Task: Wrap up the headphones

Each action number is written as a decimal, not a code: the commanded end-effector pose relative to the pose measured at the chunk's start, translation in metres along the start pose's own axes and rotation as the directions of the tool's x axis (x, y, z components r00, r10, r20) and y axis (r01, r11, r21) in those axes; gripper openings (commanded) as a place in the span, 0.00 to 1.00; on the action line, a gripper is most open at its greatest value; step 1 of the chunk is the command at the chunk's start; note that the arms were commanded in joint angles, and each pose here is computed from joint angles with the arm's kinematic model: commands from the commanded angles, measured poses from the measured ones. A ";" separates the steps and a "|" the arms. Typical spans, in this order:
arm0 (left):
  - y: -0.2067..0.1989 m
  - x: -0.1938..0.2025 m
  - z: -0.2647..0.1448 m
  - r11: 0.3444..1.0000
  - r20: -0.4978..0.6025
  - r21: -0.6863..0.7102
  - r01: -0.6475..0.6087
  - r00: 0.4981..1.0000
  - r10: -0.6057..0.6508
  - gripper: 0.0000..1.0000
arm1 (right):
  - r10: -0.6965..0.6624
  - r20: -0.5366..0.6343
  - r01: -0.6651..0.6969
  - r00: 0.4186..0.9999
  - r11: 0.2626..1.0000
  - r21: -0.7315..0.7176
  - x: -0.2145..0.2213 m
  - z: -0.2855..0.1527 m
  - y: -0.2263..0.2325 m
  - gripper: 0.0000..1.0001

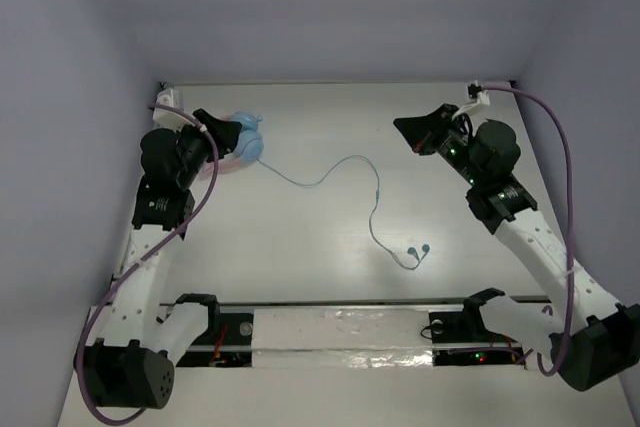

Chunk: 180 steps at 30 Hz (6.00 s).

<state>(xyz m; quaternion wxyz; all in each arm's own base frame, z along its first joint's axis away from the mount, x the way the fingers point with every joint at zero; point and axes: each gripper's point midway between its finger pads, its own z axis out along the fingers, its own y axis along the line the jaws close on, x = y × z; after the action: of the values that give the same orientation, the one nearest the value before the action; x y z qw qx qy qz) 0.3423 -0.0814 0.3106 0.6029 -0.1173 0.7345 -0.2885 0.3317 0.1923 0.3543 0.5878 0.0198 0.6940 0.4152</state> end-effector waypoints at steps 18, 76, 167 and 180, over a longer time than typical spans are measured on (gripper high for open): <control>0.150 0.010 0.012 0.796 -0.105 -0.599 -0.090 0.994 0.033 0.00 | -0.015 -0.004 0.015 1.000 0.997 -0.070 0.024 -0.041 0.025 0.00; 0.301 0.101 0.148 0.731 -0.462 -0.616 -0.294 0.886 -0.033 0.00 | -0.040 -0.072 0.031 0.997 0.992 -0.122 0.042 -0.036 0.031 0.10; -0.178 -0.205 0.008 0.918 0.122 0.388 -0.085 0.992 0.040 0.00 | 0.072 -0.502 -0.135 0.862 0.987 -0.090 0.283 0.041 -0.075 0.77; -0.178 -0.220 0.006 0.923 0.158 0.376 -0.083 0.987 0.025 0.00 | 0.105 -0.543 -0.156 0.833 0.987 -0.049 0.304 0.024 -0.074 0.81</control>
<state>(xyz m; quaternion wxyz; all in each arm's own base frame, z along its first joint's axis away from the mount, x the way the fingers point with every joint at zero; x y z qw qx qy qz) 0.3906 -0.1190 0.5299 0.6168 -0.0106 0.6838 -0.3897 0.3013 0.3106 0.0678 0.3345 -0.0814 0.8139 0.4680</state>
